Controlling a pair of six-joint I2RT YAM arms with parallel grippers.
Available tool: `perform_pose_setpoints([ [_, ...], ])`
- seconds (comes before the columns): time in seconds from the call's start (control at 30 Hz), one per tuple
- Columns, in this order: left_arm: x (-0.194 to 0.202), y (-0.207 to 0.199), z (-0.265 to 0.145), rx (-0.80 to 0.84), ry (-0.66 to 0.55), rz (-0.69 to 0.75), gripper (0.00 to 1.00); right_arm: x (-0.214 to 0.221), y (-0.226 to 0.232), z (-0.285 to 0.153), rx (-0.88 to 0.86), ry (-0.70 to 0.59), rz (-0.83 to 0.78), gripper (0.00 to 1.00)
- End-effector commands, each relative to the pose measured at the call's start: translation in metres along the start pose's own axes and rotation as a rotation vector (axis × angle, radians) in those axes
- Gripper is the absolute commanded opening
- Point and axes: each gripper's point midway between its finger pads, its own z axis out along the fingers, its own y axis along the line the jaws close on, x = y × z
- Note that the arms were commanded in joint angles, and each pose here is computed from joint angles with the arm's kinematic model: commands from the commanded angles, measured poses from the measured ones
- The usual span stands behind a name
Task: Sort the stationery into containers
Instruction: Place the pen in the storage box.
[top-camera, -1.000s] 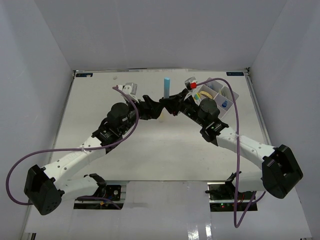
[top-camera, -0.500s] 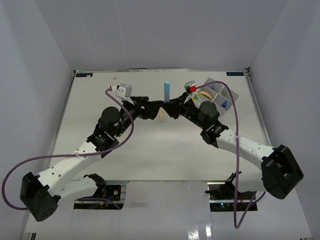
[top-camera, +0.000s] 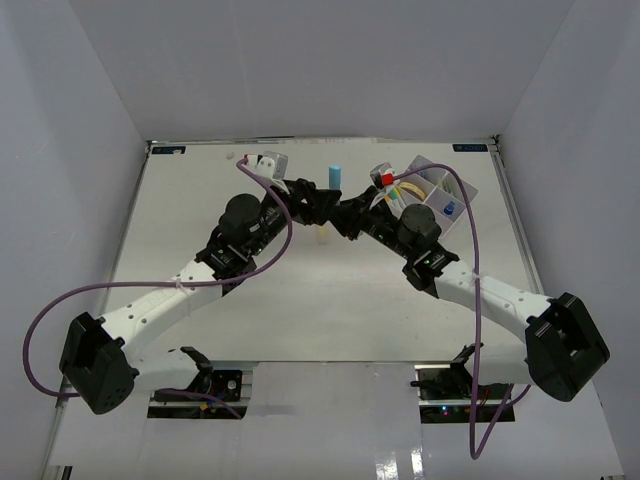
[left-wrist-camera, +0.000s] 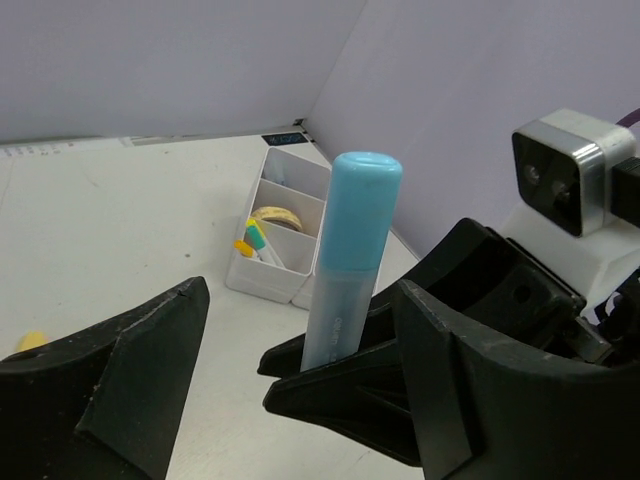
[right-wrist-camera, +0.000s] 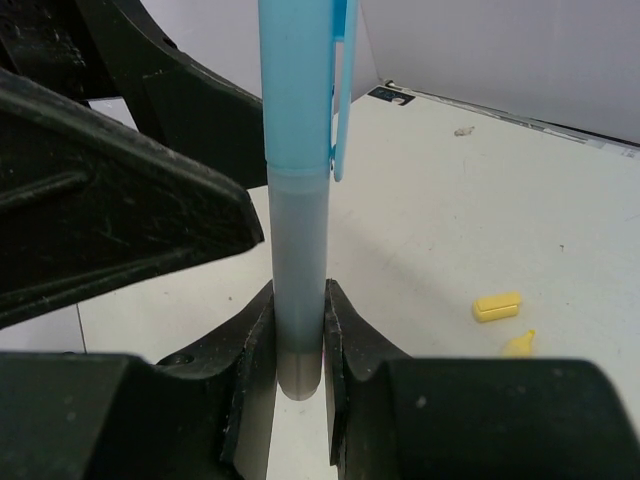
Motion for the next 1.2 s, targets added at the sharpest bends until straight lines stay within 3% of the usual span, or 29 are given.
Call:
perform_pose_setpoints([
  [0.0, -0.026, -0.016, 0.002, 0.055, -0.067, 0.005, 0.83, -0.023, 0.010, -0.003, -0.029, -0.077, -0.021, 0.08],
  [0.5, 0.008, -0.010, 0.010, 0.064, 0.014, 0.013, 0.56, -0.021, 0.012, -0.004, -0.036, -0.068, -0.017, 0.08],
  [0.63, 0.006, -0.010, 0.012, 0.071, 0.007, 0.024, 0.41, -0.019, 0.012, -0.005, -0.033, -0.056, -0.020, 0.09],
  [0.8, 0.008, -0.009, 0.006, 0.079, -0.006, 0.050, 0.26, -0.018, 0.013, -0.008, -0.036, -0.038, -0.022, 0.30],
  [0.93, 0.006, -0.001, -0.001, 0.053, -0.021, 0.111, 0.20, -0.010, 0.010, -0.013, -0.013, 0.015, -0.022, 0.51],
  [1.03, 0.004, 0.005, -0.004, 0.021, -0.027, 0.145, 0.18, -0.002, 0.008, -0.019, 0.002, 0.045, -0.018, 0.61],
  [1.17, 0.005, 0.007, -0.010, 0.024, -0.018, 0.203, 0.18, 0.008, 0.005, -0.033, 0.028, 0.098, -0.026, 0.68],
])
